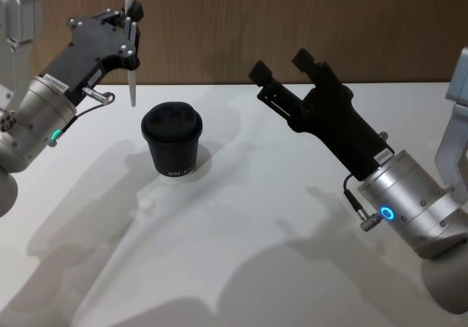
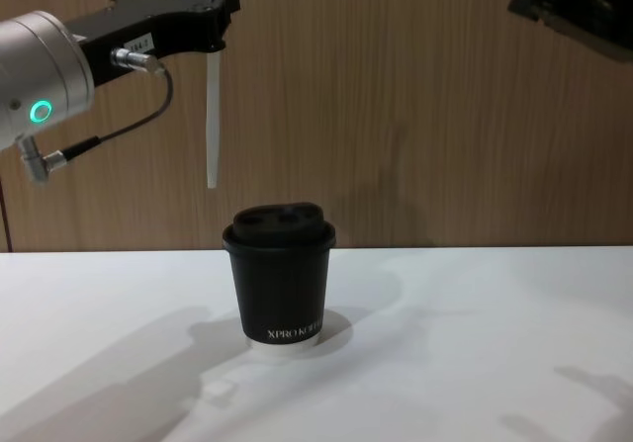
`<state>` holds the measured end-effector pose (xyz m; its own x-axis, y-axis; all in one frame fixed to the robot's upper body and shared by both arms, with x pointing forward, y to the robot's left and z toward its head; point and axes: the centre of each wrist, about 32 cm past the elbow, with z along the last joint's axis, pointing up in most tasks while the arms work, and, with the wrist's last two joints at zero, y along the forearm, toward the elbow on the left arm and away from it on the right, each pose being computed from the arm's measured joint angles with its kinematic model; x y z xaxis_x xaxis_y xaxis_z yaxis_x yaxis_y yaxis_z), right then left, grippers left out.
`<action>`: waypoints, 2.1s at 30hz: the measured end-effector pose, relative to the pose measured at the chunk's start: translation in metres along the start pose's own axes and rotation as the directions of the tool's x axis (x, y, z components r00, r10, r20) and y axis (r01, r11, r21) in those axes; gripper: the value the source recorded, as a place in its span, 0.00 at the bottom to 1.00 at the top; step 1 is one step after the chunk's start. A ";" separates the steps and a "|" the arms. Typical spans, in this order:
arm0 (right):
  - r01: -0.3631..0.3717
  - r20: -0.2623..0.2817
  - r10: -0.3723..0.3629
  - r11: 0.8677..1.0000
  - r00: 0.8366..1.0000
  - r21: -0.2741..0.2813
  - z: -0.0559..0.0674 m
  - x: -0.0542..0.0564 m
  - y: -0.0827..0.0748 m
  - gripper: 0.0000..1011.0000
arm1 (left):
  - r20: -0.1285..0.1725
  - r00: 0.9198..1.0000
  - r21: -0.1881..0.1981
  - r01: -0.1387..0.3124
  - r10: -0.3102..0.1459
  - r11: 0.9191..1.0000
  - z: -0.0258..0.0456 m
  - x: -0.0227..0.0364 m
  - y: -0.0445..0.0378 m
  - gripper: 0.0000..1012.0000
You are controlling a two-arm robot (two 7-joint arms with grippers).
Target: Pick up the straw with one hand, pass it to the other hand, and insert it into the cup.
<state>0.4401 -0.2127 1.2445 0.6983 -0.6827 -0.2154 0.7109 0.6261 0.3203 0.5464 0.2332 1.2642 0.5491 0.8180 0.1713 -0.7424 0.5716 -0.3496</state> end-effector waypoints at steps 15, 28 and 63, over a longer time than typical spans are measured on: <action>0.000 0.000 0.000 1.000 1.000 0.000 0.000 0.000 0.000 0.99 | -0.011 1.000 0.004 -0.007 0.007 1.000 -0.0057 0.0008 -0.0044 0.01; 0.000 0.000 0.000 1.000 1.000 0.000 0.000 0.000 0.000 0.99 | -0.035 0.999 0.011 0.010 -0.010 1.000 -0.0086 -0.0007 -0.0086 0.01; 0.000 0.000 0.000 1.000 1.000 0.000 0.000 0.000 0.000 0.99 | -0.072 0.997 0.036 0.044 -0.041 0.998 -0.0137 -0.0057 -0.0170 0.00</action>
<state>0.4401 -0.2127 1.2445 0.6983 -0.6827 -0.2154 0.7109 0.6261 0.3204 0.5612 0.2180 1.2566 0.6056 0.7869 0.1186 -0.7309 0.6090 -0.3080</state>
